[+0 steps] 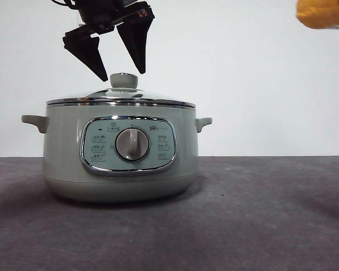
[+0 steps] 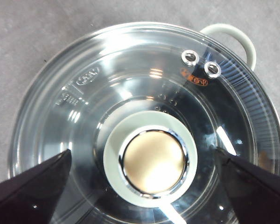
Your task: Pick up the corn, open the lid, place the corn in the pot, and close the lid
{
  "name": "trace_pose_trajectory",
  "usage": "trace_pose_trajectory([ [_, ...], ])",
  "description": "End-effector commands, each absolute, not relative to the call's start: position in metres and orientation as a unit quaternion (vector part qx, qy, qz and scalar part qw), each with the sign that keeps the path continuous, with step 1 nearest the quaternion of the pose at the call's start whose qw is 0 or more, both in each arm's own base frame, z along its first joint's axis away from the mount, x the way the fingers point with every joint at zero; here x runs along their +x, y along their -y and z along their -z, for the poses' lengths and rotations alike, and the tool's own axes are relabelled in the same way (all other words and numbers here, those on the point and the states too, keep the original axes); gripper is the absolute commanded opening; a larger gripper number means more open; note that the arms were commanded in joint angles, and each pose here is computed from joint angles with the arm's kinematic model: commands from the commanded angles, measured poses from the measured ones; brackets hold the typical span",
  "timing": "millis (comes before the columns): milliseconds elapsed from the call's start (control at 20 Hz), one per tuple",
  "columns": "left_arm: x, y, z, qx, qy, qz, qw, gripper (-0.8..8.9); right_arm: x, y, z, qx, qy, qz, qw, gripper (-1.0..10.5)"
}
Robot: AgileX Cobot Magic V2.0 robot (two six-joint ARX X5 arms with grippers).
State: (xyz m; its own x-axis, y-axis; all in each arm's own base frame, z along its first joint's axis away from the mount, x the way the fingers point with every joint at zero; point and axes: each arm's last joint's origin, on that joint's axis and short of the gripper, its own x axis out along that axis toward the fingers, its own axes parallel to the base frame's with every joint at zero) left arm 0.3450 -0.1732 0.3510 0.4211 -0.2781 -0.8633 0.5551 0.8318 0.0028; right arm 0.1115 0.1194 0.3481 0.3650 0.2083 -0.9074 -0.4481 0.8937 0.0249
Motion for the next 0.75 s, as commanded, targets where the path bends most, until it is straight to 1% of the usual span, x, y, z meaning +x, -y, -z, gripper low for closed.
trace_pose_trajectory([
  [50,0.3476,0.1789,-0.341,0.155,-0.491,0.255,0.818,6.87,0.1123,-0.1204,-0.3497,-0.105,-0.519,-0.2,0.824,-0.1],
  [150,0.3485,0.1802,-0.3387,0.157,-0.494,0.255,0.816,6.86,0.1127,-0.1209,-0.35,-0.103,-0.517,-0.201,0.825,-0.2],
  [200,0.3484,0.1813,-0.3387,0.158,-0.492,0.257,0.817,6.62,0.1127,-0.1208,-0.35,-0.103,-0.517,-0.201,0.825,-0.1],
  [300,0.3481,0.1828,-0.3389,0.16,-0.489,0.259,0.817,5.01,0.1127,-0.1208,-0.35,-0.103,-0.517,-0.201,0.825,-0.1],
  [500,0.3479,0.1827,-0.3362,0.166,-0.497,0.261,0.811,2.76,0.1126,-0.1208,-0.3499,-0.103,-0.518,-0.201,0.825,-0.1],
  [600,0.3489,0.1833,-0.3336,0.168,-0.501,0.262,0.808,1.98,0.1126,-0.1208,-0.3499,-0.102,-0.518,-0.2,0.825,-0.1],
  [650,0.3495,0.1836,-0.3333,0.173,-0.498,0.265,0.807,1.41,0.1126,-0.1208,-0.3499,-0.101,-0.518,-0.199,0.825,-0.1],
  [750,0.35,0.1839,-0.3336,0.176,-0.494,0.267,0.809,-0.19,0.1125,-0.1206,-0.3498,-0.101,-0.519,-0.199,0.825,-0.1],
])
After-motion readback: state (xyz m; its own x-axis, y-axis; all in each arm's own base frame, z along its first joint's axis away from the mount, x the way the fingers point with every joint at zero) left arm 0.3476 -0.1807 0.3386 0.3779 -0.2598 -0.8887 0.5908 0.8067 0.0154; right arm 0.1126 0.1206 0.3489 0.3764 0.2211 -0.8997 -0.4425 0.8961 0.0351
